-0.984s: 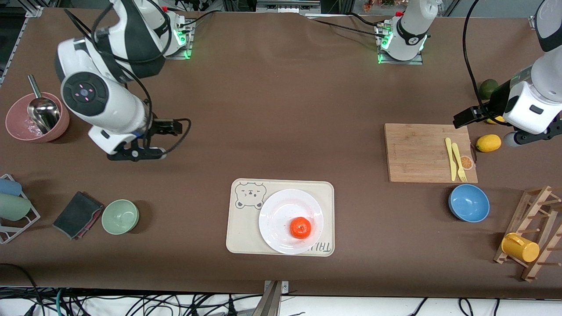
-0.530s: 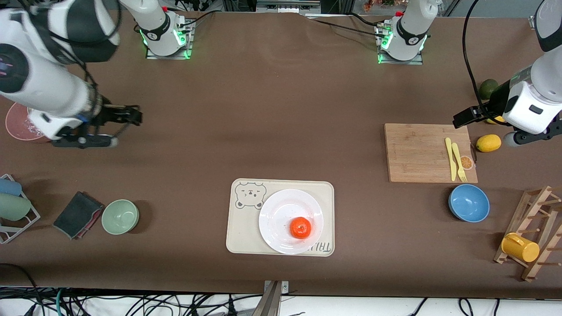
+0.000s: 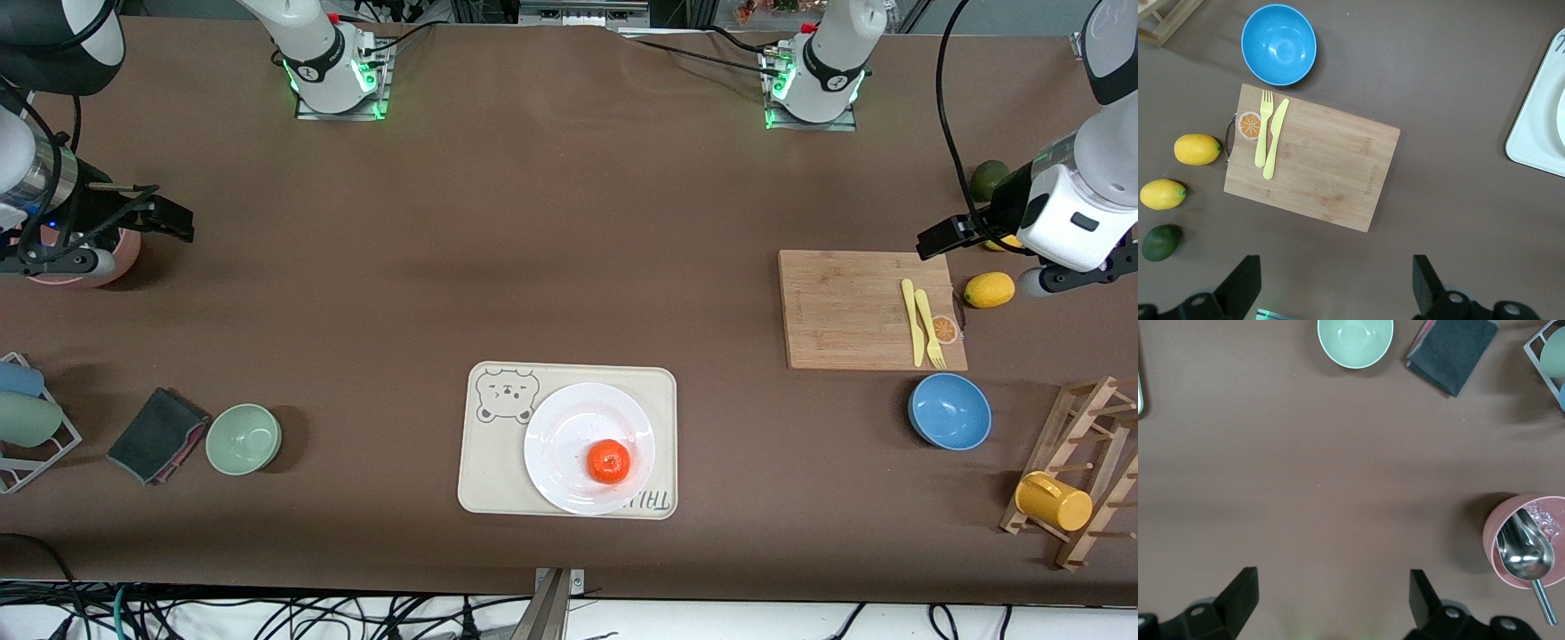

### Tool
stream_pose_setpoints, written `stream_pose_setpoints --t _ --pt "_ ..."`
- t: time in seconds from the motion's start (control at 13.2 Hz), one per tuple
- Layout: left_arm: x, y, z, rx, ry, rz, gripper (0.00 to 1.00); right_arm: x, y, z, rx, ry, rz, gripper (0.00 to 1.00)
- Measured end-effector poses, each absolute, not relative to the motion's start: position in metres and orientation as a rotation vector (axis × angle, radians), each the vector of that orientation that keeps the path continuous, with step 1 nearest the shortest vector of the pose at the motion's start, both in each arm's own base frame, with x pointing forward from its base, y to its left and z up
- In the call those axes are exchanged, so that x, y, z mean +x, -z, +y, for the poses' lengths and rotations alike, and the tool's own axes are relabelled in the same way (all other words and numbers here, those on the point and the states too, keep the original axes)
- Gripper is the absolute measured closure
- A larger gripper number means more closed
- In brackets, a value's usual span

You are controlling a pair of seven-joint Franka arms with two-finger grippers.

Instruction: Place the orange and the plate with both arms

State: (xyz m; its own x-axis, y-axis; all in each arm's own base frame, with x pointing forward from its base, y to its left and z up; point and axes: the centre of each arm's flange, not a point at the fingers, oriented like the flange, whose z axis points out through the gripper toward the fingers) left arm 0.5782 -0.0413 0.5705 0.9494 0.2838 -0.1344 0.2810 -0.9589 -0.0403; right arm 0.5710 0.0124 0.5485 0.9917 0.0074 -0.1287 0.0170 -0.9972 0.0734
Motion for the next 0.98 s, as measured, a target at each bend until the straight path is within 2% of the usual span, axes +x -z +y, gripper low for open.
stream_pose_setpoints --t 0.98 --pt "0.5782 -0.5705 -0.0414 -3.081 -0.217 -0.446 0.0 0.5715 -0.5517 0.0166 3.14 0.195 -0.129 0.0"
